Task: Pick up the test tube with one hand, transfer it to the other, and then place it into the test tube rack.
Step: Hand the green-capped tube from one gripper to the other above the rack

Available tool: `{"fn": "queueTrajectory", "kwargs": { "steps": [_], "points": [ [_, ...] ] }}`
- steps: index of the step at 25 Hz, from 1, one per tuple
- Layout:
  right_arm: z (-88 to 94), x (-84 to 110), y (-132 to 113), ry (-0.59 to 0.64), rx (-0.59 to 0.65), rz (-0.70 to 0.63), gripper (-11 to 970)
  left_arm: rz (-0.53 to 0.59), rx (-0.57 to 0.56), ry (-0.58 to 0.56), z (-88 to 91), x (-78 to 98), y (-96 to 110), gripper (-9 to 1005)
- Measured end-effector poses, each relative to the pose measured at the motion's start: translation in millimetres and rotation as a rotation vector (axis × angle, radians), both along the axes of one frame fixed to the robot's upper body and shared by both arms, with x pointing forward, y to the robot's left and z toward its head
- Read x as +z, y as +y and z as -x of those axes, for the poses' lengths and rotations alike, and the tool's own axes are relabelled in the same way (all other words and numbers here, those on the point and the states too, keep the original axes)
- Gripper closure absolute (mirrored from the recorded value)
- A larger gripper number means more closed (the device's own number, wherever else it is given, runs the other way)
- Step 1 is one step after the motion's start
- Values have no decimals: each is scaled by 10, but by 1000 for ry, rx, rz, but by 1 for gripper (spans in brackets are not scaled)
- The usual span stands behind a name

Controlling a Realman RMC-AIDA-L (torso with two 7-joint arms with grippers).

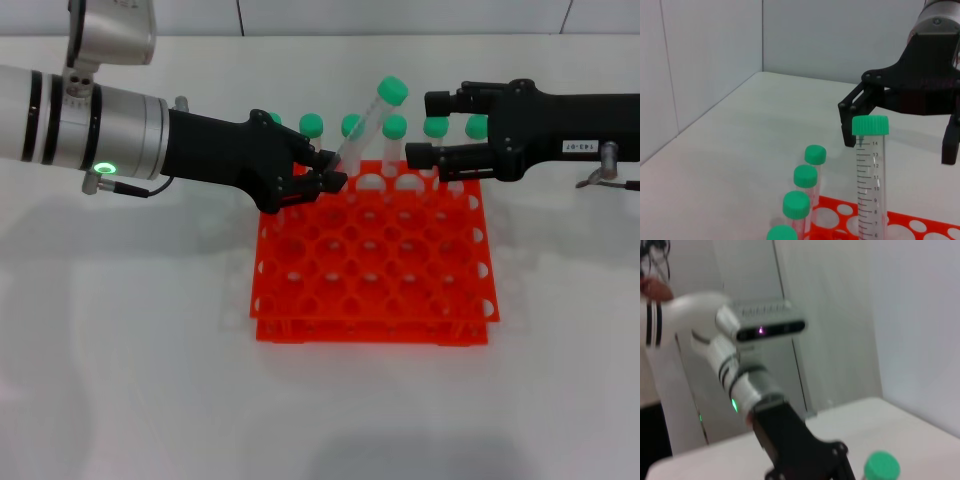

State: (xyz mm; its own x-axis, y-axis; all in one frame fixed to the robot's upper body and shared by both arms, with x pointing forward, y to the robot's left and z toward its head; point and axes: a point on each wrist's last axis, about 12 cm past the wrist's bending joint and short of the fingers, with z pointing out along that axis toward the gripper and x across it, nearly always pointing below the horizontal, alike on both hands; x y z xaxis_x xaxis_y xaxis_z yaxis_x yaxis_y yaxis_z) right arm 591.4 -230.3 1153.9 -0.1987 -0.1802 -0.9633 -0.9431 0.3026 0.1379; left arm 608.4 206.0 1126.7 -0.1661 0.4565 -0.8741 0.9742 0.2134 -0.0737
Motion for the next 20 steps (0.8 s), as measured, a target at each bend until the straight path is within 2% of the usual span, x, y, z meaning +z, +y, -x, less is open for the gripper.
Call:
{"fn": "queueTrajectory", "kwargs": {
  "steps": [12,20],
  "points": [
    [59,-239,60,36,-82,-232,174,-3,0,-14,-7,-1,-14,727],
    [73,-391,153,30,-126,-282,174,-3,-2,-20,-15,7,-21,721]
  ]
}}
